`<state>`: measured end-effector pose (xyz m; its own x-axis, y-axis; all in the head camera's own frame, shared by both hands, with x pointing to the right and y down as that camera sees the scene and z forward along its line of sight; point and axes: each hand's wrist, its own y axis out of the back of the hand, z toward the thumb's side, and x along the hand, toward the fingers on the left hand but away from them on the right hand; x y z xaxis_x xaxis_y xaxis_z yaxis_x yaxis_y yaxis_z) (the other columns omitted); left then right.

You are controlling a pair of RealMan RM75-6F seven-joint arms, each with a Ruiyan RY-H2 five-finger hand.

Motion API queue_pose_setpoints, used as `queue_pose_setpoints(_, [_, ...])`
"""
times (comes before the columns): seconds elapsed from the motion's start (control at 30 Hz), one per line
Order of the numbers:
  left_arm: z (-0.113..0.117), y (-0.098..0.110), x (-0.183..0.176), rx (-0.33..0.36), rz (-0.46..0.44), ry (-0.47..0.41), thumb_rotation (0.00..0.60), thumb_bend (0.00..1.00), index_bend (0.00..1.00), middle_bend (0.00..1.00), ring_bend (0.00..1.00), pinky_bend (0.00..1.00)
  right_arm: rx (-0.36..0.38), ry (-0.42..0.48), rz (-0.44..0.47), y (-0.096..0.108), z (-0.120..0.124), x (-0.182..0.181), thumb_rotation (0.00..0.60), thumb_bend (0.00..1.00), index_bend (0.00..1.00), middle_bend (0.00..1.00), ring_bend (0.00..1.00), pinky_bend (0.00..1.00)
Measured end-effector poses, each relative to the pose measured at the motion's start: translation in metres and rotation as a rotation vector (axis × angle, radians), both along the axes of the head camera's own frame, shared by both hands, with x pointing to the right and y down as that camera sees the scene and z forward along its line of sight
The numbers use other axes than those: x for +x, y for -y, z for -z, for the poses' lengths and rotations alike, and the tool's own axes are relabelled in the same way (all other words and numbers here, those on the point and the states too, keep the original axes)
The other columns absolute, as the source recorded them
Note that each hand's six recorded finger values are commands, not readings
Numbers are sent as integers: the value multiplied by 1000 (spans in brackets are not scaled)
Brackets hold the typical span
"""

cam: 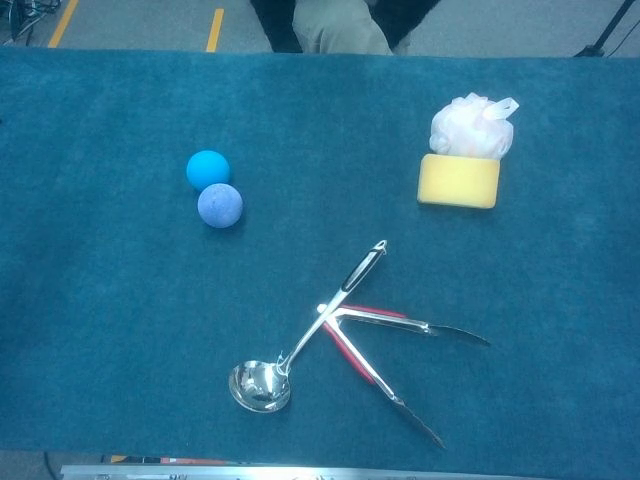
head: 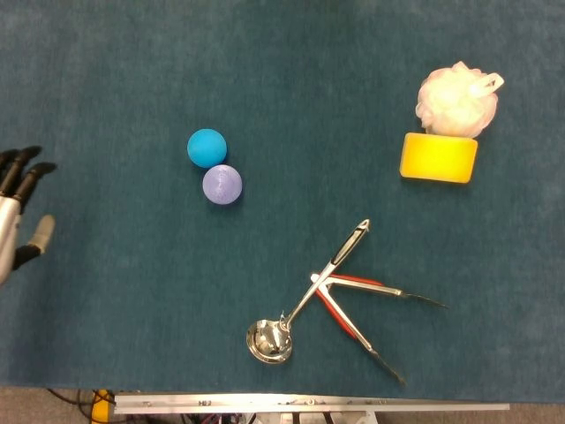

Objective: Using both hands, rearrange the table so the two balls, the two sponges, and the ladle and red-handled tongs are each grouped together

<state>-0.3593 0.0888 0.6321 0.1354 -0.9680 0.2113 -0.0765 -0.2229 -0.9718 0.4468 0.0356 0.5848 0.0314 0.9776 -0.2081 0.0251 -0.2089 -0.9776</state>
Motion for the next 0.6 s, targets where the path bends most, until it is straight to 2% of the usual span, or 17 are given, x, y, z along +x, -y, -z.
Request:
queue_pose_setpoints(0.3, [-2,-12,-32,29,123,-4,600,358,227,157,148,166,-13,-20,-53,-13,-3,18,600,183,372,423,339,581])
queue_pose_setpoints(0.6, [-2,-16,-43,38,150,19,600,358,231,156,148,166,-33,-28,-56,-11,-10,15,600,183,372,423,340,580])
